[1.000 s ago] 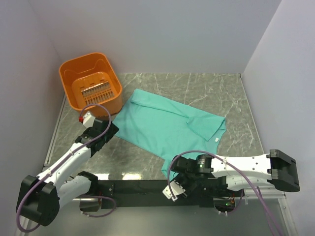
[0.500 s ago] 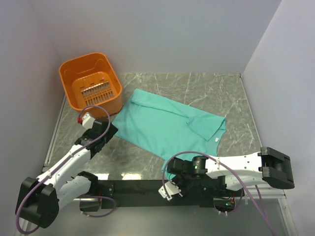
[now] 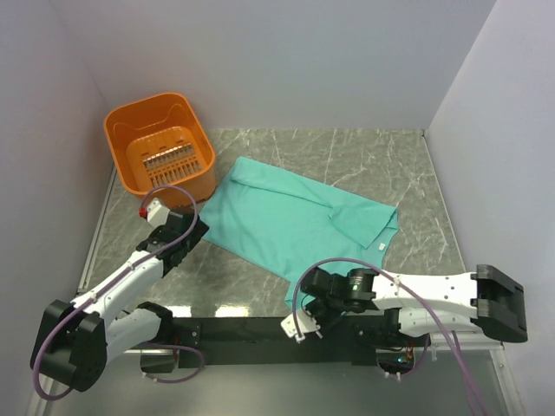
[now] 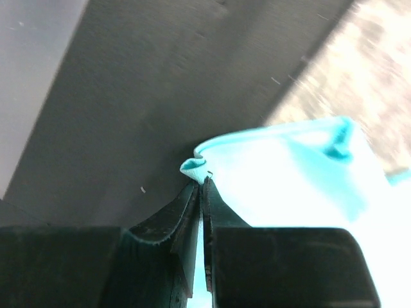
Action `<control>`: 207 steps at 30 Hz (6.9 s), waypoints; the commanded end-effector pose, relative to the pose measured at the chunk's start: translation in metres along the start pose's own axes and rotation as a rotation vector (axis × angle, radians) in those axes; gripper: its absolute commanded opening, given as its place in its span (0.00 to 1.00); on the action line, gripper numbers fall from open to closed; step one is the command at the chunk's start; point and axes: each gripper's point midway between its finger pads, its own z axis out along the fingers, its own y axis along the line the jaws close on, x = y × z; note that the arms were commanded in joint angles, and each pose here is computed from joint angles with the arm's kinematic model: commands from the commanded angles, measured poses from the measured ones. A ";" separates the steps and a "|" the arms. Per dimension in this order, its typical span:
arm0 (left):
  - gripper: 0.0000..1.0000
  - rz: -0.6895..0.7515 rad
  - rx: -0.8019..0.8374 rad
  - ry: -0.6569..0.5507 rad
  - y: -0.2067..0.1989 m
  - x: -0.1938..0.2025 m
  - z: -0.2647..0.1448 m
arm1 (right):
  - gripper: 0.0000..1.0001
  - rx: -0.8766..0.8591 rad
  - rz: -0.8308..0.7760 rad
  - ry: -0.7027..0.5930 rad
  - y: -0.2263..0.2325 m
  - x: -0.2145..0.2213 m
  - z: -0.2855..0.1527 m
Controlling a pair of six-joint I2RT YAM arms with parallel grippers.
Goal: Fold and stack the t-shirts
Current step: Fold the tshirt
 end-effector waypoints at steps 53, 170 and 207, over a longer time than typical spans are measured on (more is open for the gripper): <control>0.01 0.190 0.059 -0.049 -0.048 -0.016 0.026 | 0.00 0.808 0.552 -0.200 -0.058 0.059 -0.179; 0.06 0.456 -0.075 -0.137 -0.200 -0.022 0.141 | 0.00 1.041 1.433 -0.206 -0.163 0.267 -0.257; 0.06 0.496 -0.118 -0.151 -0.202 -0.021 0.156 | 0.00 0.981 1.549 -0.179 -0.181 0.312 -0.239</control>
